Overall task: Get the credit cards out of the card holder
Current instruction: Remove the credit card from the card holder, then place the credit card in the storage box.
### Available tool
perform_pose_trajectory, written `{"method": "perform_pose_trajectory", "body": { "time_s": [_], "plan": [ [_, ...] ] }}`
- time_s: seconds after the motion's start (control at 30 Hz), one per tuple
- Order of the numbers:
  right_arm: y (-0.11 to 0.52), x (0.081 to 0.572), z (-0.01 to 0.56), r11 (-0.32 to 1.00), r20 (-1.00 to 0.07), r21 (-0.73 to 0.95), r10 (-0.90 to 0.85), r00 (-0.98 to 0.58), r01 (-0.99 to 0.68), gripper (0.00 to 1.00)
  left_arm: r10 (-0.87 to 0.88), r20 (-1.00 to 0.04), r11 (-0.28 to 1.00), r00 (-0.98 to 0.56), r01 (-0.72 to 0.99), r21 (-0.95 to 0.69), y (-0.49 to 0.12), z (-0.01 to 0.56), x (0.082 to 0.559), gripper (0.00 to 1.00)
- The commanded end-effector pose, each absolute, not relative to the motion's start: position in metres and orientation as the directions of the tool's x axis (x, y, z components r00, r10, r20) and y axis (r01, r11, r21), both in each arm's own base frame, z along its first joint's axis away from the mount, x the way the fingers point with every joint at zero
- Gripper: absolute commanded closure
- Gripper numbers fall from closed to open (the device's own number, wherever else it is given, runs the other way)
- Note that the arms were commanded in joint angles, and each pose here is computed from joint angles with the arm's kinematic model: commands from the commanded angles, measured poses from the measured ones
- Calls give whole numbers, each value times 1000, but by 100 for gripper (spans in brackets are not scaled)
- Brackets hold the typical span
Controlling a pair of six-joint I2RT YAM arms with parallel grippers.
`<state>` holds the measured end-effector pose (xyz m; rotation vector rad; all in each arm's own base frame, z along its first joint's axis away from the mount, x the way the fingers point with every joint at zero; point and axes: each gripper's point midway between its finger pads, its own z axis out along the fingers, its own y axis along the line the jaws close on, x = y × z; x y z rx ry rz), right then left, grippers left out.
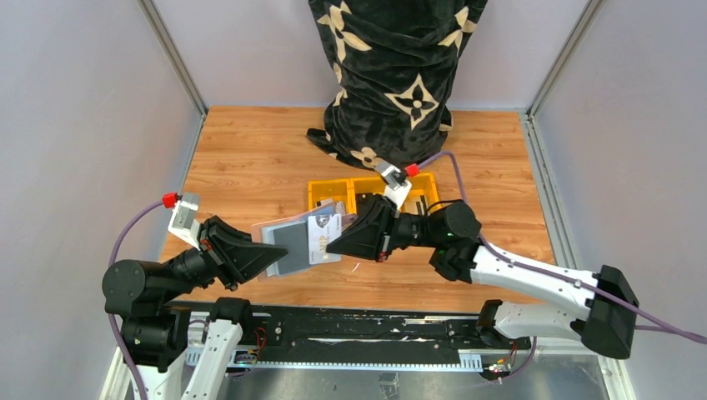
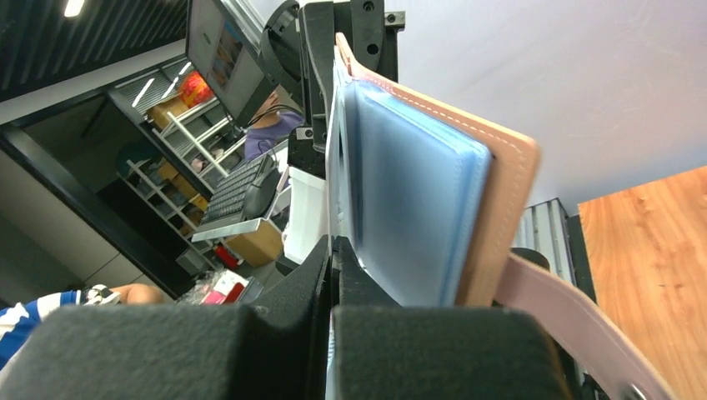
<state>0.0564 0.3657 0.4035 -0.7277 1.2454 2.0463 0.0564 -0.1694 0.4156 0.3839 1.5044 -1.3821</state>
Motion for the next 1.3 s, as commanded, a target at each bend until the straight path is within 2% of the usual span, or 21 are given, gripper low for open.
{"method": "perform_pose_trajectory", "body": {
  "time_s": [0.0, 0.2, 0.37, 0.53, 0.67, 0.8, 1.0, 1.1, 1.27],
  "plan": [
    [340, 63, 407, -300, -756, 523, 268, -597, -798, 100, -371, -855, 332, -361, 809, -486, -167, 423, 53, 100],
    [307, 107, 381, -32, -785, 572, 269, -558, -820, 100, -348, -880, 359, -323, 821, -443, -165, 421, 56, 100],
    [271, 156, 343, 207, -749, 660, 266, -607, -722, 100, -312, -901, 365, -302, 837, -407, -166, 415, 54, 100],
    [267, 193, 295, 368, -711, 695, 225, -666, -618, 100, -284, -909, 362, -304, 844, -395, -167, 410, 56, 100],
    [293, 217, 256, 413, -668, 715, 163, -726, -564, 100, -267, -916, 346, -301, 857, -383, -168, 410, 52, 100],
    [327, 242, 217, 512, -647, 677, 72, -759, -529, 100, -248, -924, 326, -292, 873, -363, -170, 410, 45, 100],
    [385, 277, 167, 590, -570, 656, -21, -822, -470, 100, -225, -931, 312, -288, 884, -348, -170, 407, 39, 100],
    [403, 285, 124, 664, -512, 612, -82, -855, -430, 100, -204, -937, 310, -283, 889, -336, -170, 402, 39, 100],
    [415, 296, 88, 700, -456, 621, -44, -889, -353, 100, -145, -945, 295, -292, 899, -323, -171, 390, 39, 100]
  ]
}}
